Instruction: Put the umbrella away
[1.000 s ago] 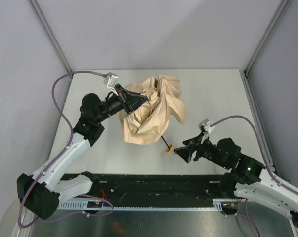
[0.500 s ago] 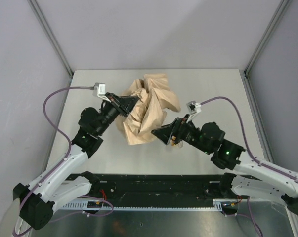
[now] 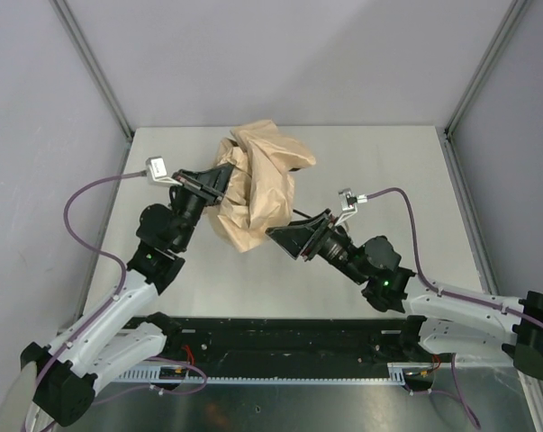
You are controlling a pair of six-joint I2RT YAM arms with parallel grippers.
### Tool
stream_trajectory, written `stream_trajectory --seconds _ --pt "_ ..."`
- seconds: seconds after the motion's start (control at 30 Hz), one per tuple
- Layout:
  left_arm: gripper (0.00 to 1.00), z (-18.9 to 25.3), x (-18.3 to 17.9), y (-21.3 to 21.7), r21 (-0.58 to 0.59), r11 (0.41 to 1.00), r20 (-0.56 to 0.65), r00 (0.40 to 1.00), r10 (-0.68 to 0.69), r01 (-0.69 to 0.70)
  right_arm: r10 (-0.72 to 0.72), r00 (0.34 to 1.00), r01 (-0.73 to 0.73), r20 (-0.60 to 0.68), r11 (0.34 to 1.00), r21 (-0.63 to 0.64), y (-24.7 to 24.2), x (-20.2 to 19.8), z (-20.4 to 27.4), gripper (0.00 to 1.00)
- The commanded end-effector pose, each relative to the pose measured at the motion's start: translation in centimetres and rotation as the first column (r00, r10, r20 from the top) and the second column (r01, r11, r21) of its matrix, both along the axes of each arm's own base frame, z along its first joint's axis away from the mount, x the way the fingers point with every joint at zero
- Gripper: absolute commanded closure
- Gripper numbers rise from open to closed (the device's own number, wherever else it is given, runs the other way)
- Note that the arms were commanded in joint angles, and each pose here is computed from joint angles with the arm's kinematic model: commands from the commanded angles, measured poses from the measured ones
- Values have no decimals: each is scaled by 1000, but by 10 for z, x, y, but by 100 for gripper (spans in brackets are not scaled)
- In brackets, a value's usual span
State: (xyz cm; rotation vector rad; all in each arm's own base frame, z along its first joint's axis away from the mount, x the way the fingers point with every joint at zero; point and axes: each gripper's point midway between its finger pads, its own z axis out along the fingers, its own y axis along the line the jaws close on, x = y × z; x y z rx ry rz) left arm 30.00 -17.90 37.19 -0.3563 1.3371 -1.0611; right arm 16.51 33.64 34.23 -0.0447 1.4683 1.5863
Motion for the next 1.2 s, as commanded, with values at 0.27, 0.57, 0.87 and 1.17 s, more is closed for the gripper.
stream_trajectory --seconds 0.27,0.57,0.87,1.17 --pt "100 26 -13 13 -204 979 49 999 3 7 79 988 -98 131 984 148 0 -10 45 89" --pt "100 26 1 10 -161 987 70 997 33 -22 558 803 -595 209 770 231 -15 -105 89 100" --pt "100 41 -3 -1 -177 983 131 991 -33 57 578 810 -587 102 797 143 23 -95 50 70" --pt "100 43 -33 -6 75 991 302 945 -129 111 367 930 -346 -10 866 -361 -7 -74 -44 36"
